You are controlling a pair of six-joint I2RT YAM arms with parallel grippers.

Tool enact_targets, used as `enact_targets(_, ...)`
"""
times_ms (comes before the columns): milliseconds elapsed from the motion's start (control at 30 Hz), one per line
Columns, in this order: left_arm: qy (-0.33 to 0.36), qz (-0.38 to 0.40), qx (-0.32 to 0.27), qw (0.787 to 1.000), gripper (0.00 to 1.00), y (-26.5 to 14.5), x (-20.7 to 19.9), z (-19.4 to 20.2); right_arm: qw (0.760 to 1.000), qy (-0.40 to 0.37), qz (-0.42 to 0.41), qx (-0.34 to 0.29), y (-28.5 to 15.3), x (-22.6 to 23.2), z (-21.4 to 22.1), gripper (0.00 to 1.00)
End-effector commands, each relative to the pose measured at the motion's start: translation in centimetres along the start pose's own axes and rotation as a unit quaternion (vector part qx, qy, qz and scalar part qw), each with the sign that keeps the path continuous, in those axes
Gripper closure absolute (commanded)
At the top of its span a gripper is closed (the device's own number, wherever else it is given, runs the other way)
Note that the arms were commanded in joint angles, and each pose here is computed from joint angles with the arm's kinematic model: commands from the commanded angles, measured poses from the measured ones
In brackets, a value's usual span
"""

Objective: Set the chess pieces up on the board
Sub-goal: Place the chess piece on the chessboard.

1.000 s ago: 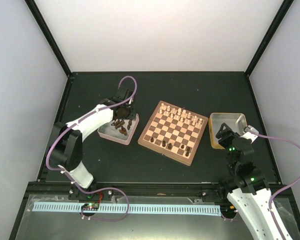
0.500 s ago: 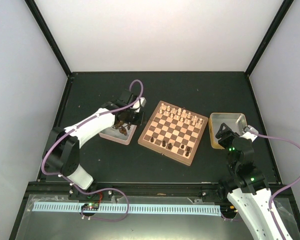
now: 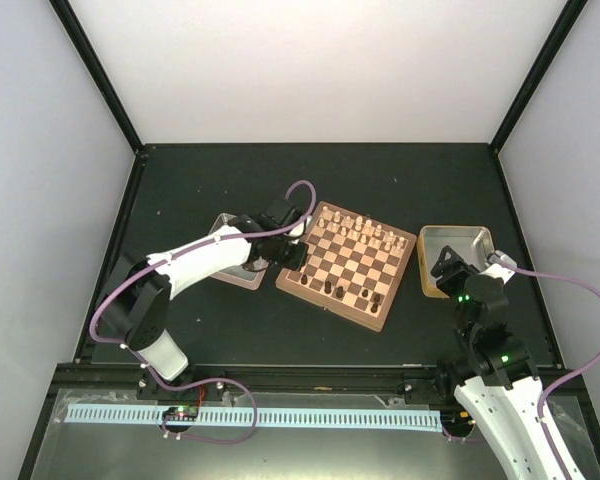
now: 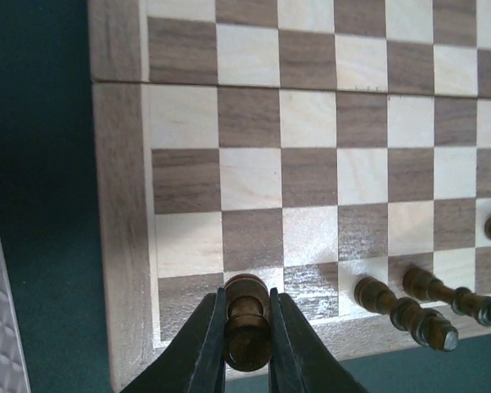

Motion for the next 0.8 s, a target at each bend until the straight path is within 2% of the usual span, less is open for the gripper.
enact_targets(0,0.000,-0.066,-0.003,0.998,0.88,0.5,0.4,0.0,1.000,0.008,-0.007,-0.008,0.0,0.3,-0.2,0.20)
enact_targets(267,-0.003,-0.098,-0.027,0.995,0.88,-0.2,1.0,-0.5,1.000,0.008,-0.008,-0.009,0.1,0.3,-0.3,0.20)
enact_targets(767,-0.010,-0.082,0.024,0.996,0.87,2.5,1.6,1.9,1.000,0.008,-0.008,-0.005,0.1,0.3,-0.1,0.20)
Point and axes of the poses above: each gripper's point midway between its finger pads, its own y axis out along the fingers, its own x axis along the line the jaws close on, z = x × y, the point moved 5 cm from there along -y, back along the fingers, and after that the axes turned 7 degrees about -y, right-handed, at the moved point
